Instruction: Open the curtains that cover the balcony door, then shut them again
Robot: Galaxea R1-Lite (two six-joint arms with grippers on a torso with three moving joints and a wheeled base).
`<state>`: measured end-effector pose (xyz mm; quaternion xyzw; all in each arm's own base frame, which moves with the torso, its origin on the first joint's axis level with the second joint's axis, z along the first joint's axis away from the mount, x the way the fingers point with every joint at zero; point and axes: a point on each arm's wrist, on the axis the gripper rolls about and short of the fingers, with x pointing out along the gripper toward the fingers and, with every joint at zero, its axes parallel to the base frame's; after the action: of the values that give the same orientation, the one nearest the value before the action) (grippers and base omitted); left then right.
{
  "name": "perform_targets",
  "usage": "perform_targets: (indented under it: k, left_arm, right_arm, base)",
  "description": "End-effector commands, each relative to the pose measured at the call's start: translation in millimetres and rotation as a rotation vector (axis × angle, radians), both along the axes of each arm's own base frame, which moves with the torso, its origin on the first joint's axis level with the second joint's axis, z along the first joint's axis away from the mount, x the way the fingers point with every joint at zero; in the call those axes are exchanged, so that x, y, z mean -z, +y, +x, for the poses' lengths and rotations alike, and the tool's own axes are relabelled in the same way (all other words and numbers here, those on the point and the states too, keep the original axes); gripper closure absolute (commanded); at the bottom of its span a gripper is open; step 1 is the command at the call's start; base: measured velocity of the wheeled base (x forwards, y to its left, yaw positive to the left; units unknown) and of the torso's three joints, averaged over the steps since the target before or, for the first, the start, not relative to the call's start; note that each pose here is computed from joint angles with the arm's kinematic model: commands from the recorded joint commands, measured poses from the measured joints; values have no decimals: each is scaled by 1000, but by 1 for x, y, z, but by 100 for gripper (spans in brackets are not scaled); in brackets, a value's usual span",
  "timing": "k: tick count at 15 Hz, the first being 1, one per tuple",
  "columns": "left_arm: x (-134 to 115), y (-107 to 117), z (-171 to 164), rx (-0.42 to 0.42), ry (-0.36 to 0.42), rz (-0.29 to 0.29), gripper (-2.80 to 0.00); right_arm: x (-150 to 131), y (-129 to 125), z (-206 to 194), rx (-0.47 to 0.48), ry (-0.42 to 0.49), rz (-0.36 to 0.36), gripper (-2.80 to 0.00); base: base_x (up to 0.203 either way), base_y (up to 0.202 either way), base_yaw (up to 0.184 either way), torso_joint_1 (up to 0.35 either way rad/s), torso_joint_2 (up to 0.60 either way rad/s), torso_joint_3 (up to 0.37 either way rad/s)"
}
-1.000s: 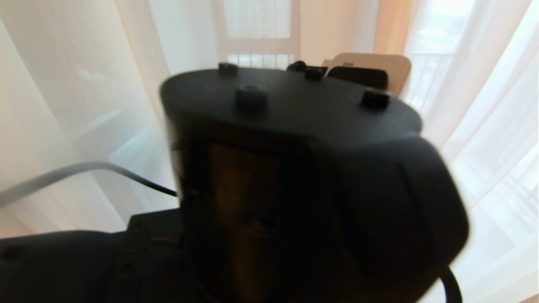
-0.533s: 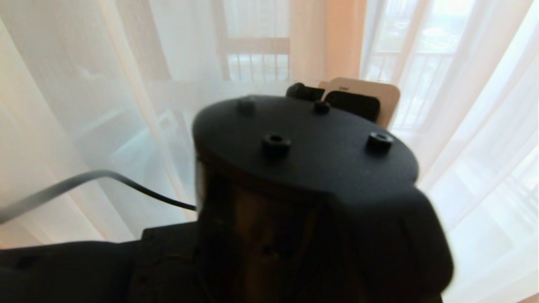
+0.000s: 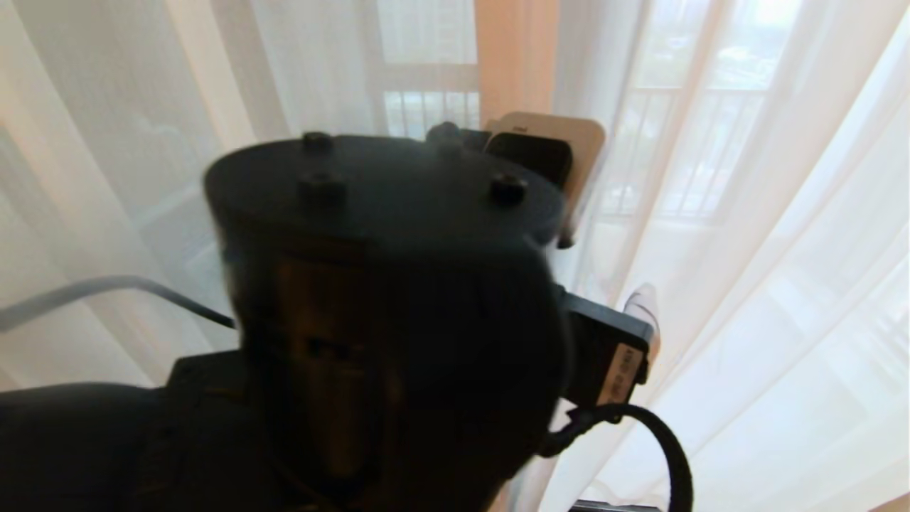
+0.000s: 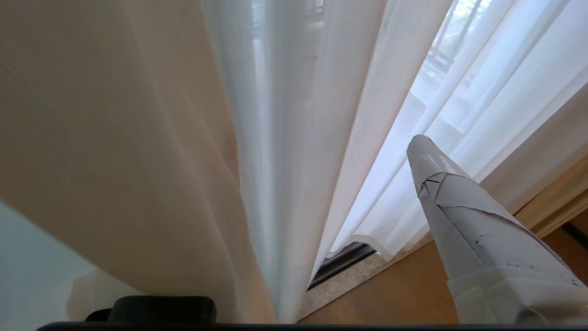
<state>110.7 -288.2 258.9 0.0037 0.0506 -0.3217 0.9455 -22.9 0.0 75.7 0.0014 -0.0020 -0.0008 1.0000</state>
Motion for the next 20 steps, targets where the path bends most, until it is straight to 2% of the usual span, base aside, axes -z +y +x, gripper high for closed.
perform_targets:
  k: [1,7,8,11,15,18,20]
  left_arm:
    - [-8,18,-1,-20,-13,-20,-280]
    - [-10,74,-1,-100,-31,-25,-280]
    - [-9,84,-3,-112,-32,-27,0]
    - [-9,112,-12,-150,-43,-50,0]
    - [-15,149,-31,-137,-84,-94,0]
    - [-17,173,-44,-122,-159,-72,0]
    - [-18,181,-51,-98,-177,-83,0]
  right_arm:
    - [0,0,0,0,1,0,0]
    - [0,0,0,0,1,0,0]
    - [0,0,0,0,1,0,0]
    - [0,0,0,0,1,0,0]
    - [0,0,0,0,1,0,0]
    - [0,0,0,0,1,0,0]
    - [0,0,0,0,1,0,0]
  base:
    - [0,0,0,0,0,0]
    - [0,0,0,0,0,0]
    - [0,0,0,0,0,0]
    - [0,0,0,0,0,0]
    - [0,0,0,0,0,0]
    - [0,0,0,0,0,0]
    - [0,0,0,0,0,0]
